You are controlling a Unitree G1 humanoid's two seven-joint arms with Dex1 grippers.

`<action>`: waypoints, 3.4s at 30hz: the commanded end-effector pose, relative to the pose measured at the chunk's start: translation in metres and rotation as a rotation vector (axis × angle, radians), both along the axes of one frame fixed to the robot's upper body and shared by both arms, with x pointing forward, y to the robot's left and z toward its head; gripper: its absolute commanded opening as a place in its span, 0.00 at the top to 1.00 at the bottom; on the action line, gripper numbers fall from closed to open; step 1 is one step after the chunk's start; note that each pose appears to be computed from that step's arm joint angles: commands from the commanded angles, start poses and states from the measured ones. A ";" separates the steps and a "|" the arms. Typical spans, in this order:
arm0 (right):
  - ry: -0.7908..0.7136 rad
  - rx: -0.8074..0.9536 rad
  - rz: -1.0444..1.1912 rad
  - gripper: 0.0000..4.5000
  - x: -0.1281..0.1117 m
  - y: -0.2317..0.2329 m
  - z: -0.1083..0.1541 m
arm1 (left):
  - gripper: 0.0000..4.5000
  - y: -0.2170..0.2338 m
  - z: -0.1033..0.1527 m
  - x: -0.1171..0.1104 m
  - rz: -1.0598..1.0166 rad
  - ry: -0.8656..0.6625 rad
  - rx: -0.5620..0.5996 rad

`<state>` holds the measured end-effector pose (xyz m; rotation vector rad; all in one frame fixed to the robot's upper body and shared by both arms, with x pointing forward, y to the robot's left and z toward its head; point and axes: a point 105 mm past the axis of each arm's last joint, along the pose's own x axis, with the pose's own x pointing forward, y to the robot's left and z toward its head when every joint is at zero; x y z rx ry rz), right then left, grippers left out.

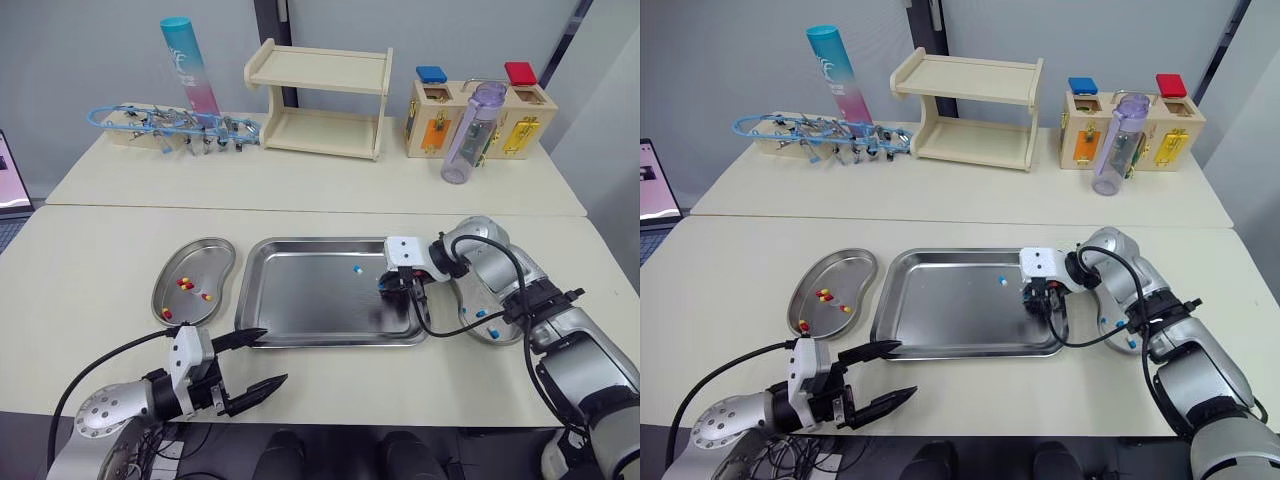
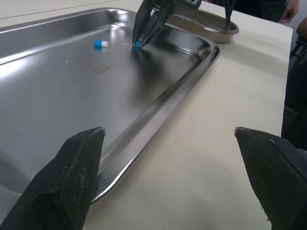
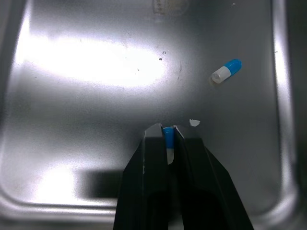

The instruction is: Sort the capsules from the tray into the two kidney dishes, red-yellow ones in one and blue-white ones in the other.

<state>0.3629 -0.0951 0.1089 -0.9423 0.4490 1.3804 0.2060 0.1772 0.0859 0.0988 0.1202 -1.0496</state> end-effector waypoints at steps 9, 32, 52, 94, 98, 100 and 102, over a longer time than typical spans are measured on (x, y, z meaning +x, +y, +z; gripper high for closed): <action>-0.054 0.093 0.036 1.00 -0.009 0.008 0.028 | 0.00 0.003 0.004 0.001 -0.026 -0.037 0.007; -0.121 0.126 -0.590 1.00 -0.093 -0.137 0.046 | 0.00 -0.038 0.034 0.000 -0.303 -0.111 -0.108; -0.228 0.149 -0.587 0.01 -0.082 -0.139 0.062 | 0.00 -0.052 0.040 0.000 -0.322 -0.122 -0.119; -0.198 0.131 -0.945 0.01 -0.155 -0.279 -0.003 | 0.00 0.160 0.025 -0.002 0.563 -0.065 0.135; -0.181 0.144 -0.935 0.01 -0.155 -0.278 -0.004 | 0.00 0.095 0.020 -0.005 0.327 -0.048 0.066; -0.182 0.147 -0.932 0.01 -0.156 -0.277 -0.004 | 0.00 0.068 0.018 -0.008 0.245 -0.041 0.028; -0.185 0.151 -0.929 0.01 -0.155 -0.276 -0.003 | 0.00 0.052 0.014 -0.007 0.224 -0.035 -0.010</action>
